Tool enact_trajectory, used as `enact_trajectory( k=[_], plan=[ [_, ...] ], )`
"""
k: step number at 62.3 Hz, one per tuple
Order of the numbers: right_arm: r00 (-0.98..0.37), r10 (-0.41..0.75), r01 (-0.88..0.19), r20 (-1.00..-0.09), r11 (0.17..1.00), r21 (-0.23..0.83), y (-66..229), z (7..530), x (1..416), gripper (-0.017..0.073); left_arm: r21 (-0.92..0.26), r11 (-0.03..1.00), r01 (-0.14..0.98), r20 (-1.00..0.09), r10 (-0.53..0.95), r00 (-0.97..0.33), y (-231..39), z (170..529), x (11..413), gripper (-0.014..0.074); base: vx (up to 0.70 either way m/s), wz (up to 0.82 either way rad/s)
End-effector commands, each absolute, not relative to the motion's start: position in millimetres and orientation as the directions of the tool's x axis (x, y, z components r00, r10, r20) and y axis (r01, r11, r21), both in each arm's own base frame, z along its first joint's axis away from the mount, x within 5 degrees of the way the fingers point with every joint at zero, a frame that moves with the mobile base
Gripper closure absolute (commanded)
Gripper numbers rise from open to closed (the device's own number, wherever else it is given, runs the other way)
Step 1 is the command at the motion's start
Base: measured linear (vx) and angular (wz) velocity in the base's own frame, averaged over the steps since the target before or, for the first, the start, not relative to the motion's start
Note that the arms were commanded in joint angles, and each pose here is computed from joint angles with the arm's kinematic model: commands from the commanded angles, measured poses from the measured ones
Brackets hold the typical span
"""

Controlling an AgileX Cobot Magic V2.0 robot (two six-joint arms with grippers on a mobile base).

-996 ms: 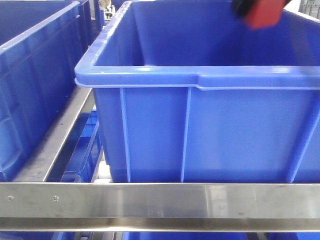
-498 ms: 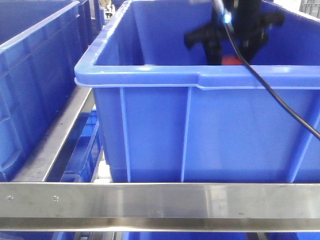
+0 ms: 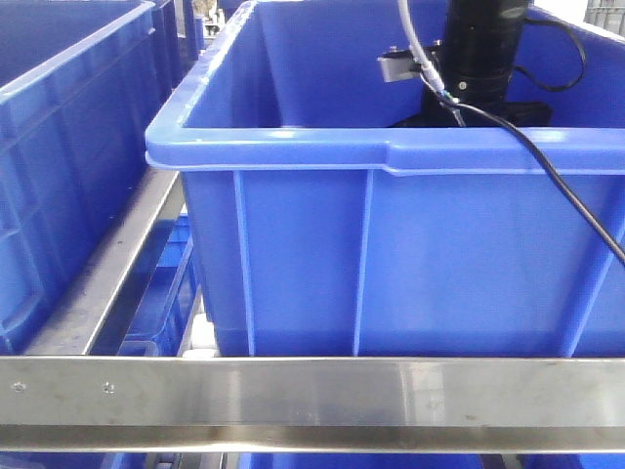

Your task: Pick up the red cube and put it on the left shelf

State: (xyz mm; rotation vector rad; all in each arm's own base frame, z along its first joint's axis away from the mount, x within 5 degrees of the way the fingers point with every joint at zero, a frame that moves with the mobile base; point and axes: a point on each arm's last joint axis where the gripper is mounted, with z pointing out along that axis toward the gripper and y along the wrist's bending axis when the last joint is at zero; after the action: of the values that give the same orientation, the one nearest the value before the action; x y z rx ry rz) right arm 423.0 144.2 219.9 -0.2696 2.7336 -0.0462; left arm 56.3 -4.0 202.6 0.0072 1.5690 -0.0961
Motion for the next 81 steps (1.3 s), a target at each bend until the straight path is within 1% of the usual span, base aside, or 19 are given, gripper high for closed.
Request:
enact_trajectory(
  k=[1,9,12,18,25,29,33,38,43,47,50,56,59,64,67,71,79,81],
  plan=[
    [-0.855,-0.189,-0.179,-0.483,0.982,-0.069,139.3,258.0,423.3,0.0283,-0.066,0.996,0.063,-0.995,-0.071,0.076,-3.2,203.3,56.1,0.0492,0.0,0.0],
    [-0.862,-0.19,-0.177,-0.47,0.981,-0.073,138.7,257.5,422.2,0.0062,-0.066,0.996,0.063,-0.995,-0.071,0.076,-3.2,203.3,56.1,0.0492,0.0,0.0],
    [-0.864,-0.19,-0.177,-0.466,0.982,-0.074,138.5,257.3,421.9,0.0009,-0.066,0.996,0.063,-0.995,-0.071,0.076,-3.2,203.3,56.1,0.0492,0.0,0.0],
    [-0.87,-0.191,-0.175,-0.454,0.982,-0.076,138.0,256.7,420.8,-0.005,-0.066,0.996,0.063,-0.995,-0.071,0.076,-3.2,203.3,56.1,0.0492,0.0,0.0],
    [-0.875,-0.19,-0.173,-0.445,0.982,-0.079,137.1,258.8,418.8,-0.0052,-0.066,0.996,0.063,-0.995,-0.071,0.076,-3.2,203.3,56.1,0.0492,0.0,0.0],
    [-0.871,-0.188,-0.172,-0.455,0.982,-0.077,136.4,264.4,416.9,-0.0052,-0.066,0.996,0.063,-0.995,-0.071,0.076,-3.2,203.3,56.1,0.0492,0.0,0.0],
    [-0.857,-0.185,-0.172,-0.48,0.983,-0.072,135.4,275.1,414.0,-0.0052,-0.066,0.996,0.063,-0.995,-0.071,0.076,-3.2,203.3,56.1,0.0492,0.0,0.0],
    [-0.82,-0.176,-0.171,-0.544,0.983,-0.06,133.2,302.2,405.2,-0.0052,-0.066,0.996,0.063,-0.995,-0.071,0.076,-3.2,203.3,56.1,0.0493,0.0,0.0],
    [-0.793,-0.167,-0.169,-0.586,0.984,-0.051,129.8,324.3,395.8,-0.0046,-0.066,0.996,0.063,-0.995,-0.071,0.076,-3.2,203.3,56.1,0.0492,0.0,0.0],
    [-0.775,-0.16,-0.168,-0.611,0.985,-0.046,126.7,338.6,387.5,-0.0011,-0.066,0.996,0.063,-0.995,-0.071,0.076,-3.2,203.3,56.1,0.0492,0.0,0.0],
    [-0.762,-0.156,-0.167,-0.628,0.985,-0.042,123.8,348.7,379.5,0.0035,-0.066,0.996,0.063,-0.995,-0.071,0.076,-3.2,203.3,56.1,0.0492,0.0,0.0],
    [-0.746,-0.153,-0.169,-0.649,0.985,-0.038,118.4,359.1,364.0,0.0189,-0.066,0.996,0.063,-0.995,-0.071,0.076,-3.2,203.3,56.1,0.0492,0.0,0.0],
    [-0.729,-0.149,-0.172,-0.668,0.985,-0.033,114.4,365.7,352.6,0.0305,-0.066,0.996,0.063,-0.995,-0.071,0.076,-3.2,203.3,56.1,0.0492,-0.03,-0.2],
    [-0.71,-0.154,-0.182,-0.687,0.983,-0.033,108.9,367.6,336.1,0.0442,-0.066,0.996,0.063,-0.995,-0.071,0.076,-3.2,203.3,56.1,0.0492,-0.02,-0.1],
    [-0.684,-0.154,-0.19,-0.713,0.981,-0.03,104.7,372.7,323.6,0.0522,-0.066,0.996,0.063,-0.995,-0.071,0.076,-3.2,203.3,56.1,0.0492,0.0,0.0],
    [-0.665,-0.153,-0.197,-0.731,0.98,-0.026,99.4,371.4,307.5,0.0499,-0.066,0.996,0.063,-0.995,-0.071,0.076,-3.2,203.3,56.1,0.0492,0.0,0.0],
    [-0.594,-0.143,-0.214,-0.792,0.977,-0.016,86.9,372.2,269.6,0.0508,-0.066,0.996,0.063,-0.995,-0.071,0.076,-3.2,203.3,56.1,0.0492,0.0,0.0],
    [-0.559,-0.134,-0.22,-0.818,0.975,-0.01,83.2,375.3,257.9,0.0508,-0.066,0.996,0.063,-0.995,-0.071,0.076,-3.2,203.3,56.1,0.0492,0.0,0.0]
  ],
)
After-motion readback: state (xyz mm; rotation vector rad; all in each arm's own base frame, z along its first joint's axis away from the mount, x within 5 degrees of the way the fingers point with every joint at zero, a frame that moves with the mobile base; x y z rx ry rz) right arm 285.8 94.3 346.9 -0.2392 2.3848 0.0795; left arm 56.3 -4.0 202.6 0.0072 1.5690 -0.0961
